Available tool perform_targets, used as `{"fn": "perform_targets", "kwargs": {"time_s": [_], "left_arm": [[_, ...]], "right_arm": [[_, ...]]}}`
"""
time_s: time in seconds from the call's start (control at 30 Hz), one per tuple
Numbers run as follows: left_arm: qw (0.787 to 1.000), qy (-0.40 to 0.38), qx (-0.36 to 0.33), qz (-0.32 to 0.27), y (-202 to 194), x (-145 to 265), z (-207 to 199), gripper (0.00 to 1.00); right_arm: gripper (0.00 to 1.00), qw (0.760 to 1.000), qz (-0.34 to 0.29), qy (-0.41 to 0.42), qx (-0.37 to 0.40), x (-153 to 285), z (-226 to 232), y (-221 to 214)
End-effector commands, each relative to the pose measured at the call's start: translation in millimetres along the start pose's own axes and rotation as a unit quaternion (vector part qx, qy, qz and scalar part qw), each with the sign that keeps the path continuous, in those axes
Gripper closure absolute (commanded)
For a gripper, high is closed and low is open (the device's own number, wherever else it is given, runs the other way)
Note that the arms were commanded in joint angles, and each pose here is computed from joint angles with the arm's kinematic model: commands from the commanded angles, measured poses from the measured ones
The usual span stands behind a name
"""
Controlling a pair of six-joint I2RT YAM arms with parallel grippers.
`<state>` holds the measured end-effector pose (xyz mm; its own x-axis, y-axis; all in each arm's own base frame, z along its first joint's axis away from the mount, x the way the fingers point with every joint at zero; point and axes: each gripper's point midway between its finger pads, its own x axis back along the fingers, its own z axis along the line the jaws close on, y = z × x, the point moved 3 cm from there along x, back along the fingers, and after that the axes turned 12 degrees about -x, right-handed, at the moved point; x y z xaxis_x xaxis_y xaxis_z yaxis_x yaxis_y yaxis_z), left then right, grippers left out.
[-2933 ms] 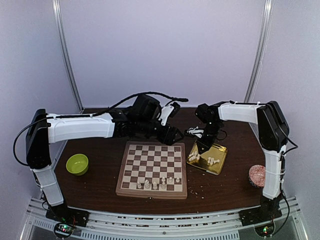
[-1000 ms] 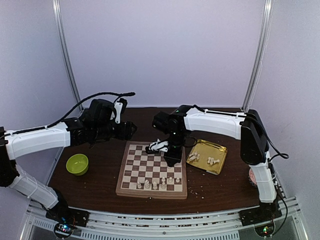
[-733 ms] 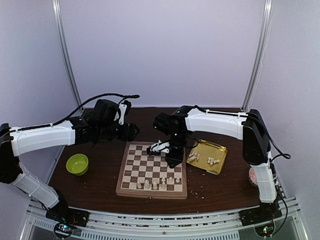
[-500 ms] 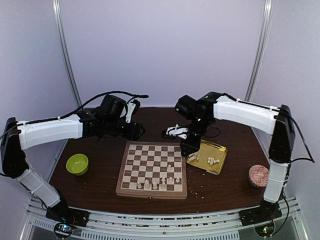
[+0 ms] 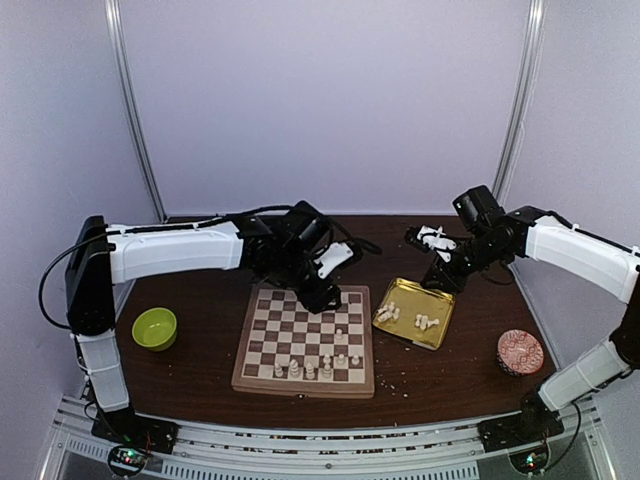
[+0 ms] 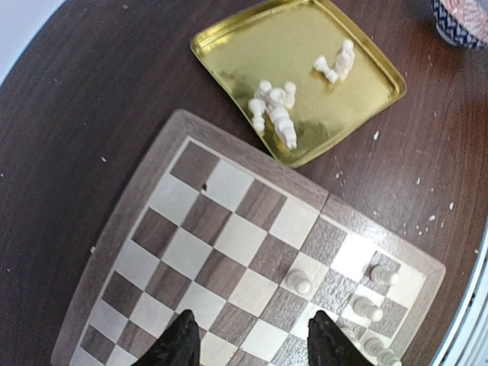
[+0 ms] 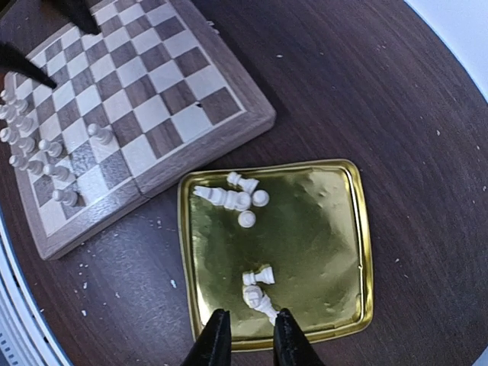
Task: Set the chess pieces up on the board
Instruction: Pick up the pawn from the chessboard.
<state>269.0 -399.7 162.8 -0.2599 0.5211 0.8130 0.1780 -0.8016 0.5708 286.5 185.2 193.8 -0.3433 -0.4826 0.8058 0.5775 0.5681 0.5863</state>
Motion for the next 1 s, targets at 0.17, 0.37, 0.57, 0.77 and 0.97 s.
{"fn": "perform_targets", "kwargs": {"time_s": [0.17, 0.37, 0.57, 0.77, 0.97], "left_arm": [[0.996, -0.05, -0.053, 0.054, -7, -20, -26, 0.51], [0.994, -0.059, -0.058, 0.075, -10, -36, -32, 0.55], [0.991, -0.075, -0.059, 0.09, -12, -53, -37, 0.57], [0.992, -0.058, -0.054, 0.1, -12, -65, -31, 0.62], [0.99, -0.062, -0.054, 0.111, -17, -70, -32, 0.7]], "right_arm": [[0.79, 0.999, -0.038, -0.023, -0.024, -7, -30, 16], [0.79, 0.999, -0.036, -0.025, -0.022, -7, -31, 16], [0.79, 0.999, -0.027, -0.038, -0.023, -10, -36, 13], [0.79, 0.999, -0.017, -0.036, -0.024, -13, -37, 11], [0.79, 0.999, -0.012, -0.036, -0.023, -15, -37, 10]]}}
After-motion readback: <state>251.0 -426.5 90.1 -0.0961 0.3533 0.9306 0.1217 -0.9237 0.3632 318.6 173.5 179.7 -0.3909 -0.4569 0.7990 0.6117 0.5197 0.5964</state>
